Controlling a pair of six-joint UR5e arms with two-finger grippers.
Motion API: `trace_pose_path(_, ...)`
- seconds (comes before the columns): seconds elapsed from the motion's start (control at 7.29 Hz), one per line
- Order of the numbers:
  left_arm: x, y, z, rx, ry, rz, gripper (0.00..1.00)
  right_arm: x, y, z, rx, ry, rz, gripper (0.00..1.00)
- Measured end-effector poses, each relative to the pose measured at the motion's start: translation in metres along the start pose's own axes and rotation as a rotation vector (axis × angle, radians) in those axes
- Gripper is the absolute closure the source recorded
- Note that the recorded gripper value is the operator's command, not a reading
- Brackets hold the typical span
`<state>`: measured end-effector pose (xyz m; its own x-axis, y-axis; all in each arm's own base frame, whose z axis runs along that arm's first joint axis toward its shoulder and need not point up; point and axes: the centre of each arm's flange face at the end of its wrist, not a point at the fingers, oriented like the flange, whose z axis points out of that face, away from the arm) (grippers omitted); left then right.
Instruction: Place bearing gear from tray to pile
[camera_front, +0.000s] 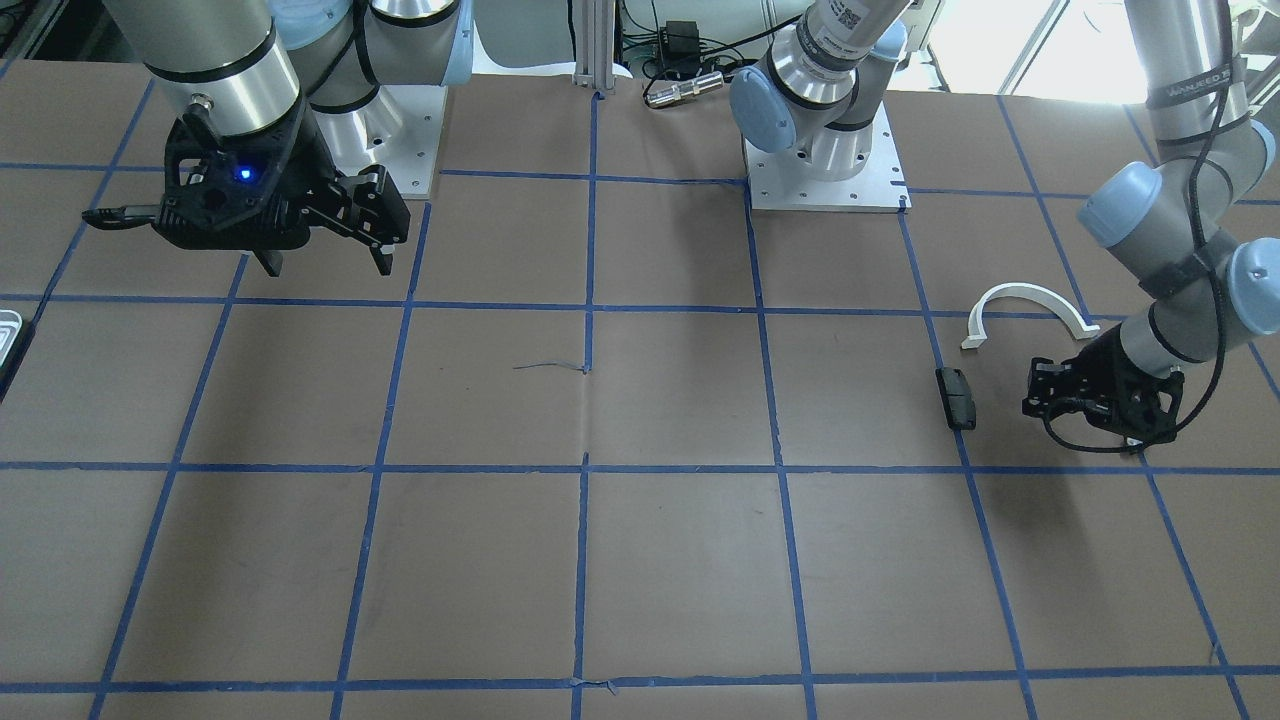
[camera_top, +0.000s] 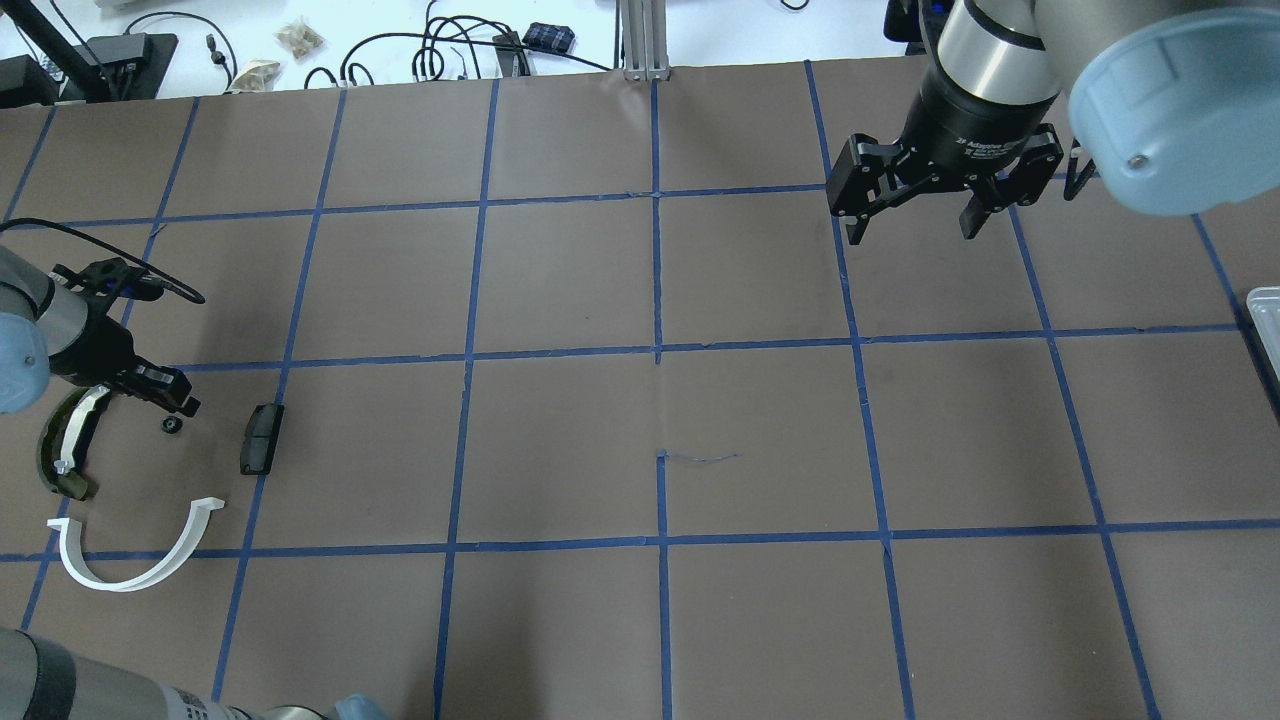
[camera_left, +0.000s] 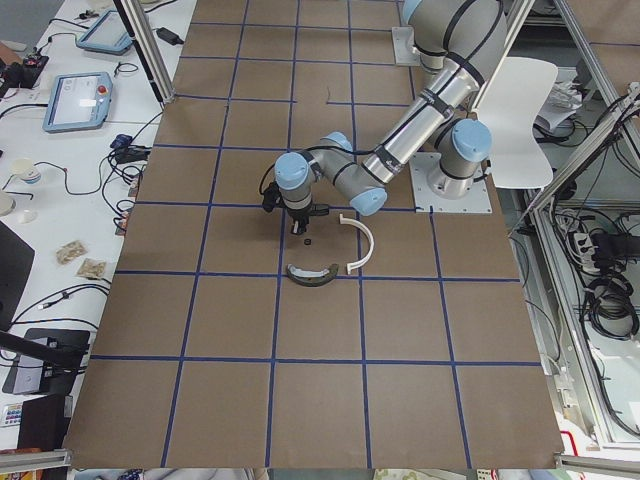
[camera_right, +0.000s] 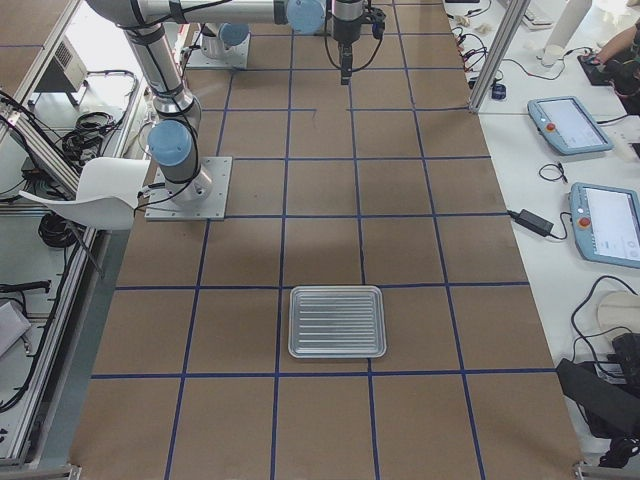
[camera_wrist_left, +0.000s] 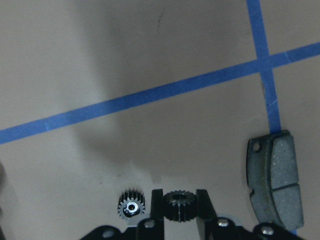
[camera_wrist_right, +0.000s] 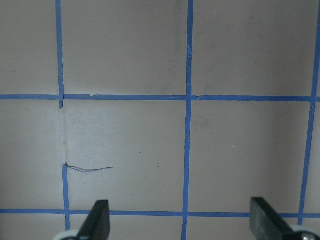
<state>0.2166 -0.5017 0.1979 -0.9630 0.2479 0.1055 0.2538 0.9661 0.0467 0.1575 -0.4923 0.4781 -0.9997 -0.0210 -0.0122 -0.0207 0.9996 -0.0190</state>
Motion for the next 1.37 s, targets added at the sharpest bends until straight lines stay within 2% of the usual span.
trace_pose_path(0.27,0.002,-0.006,-0.003,0.009,-0.033,0.008,0.45,0.0,0.0,0.0,0.0,0.0,-0.001,0.0)
trace_pose_path(0.55,0.051,-0.032,-0.035,-0.015,-0.105,0.046,0.45,0.001,-0.001,-0.001,0.002,0.0,0.0,0.0)
trace_pose_path(0.69,0.083,-0.046,-0.066,-0.032,-0.13,0.061,0.45,0.002,-0.001,-0.002,0.005,-0.003,0.004,0.0)
trace_pose_path(0.96,0.161,-0.081,-0.149,-0.06,-0.127,0.024,0.43,0.002,-0.002,-0.005,0.01,-0.004,0.008,0.0)
trace_pose_path(1.1,0.22,-0.101,-0.185,-0.052,-0.138,-0.02,0.41,0.002,-0.002,-0.004,0.009,-0.005,0.008,0.0)
trace_pose_path(1.37,0.33,-0.119,-0.217,0.0,-0.151,-0.106,0.37,0.002,-0.001,-0.002,0.005,-0.002,0.004,0.0)
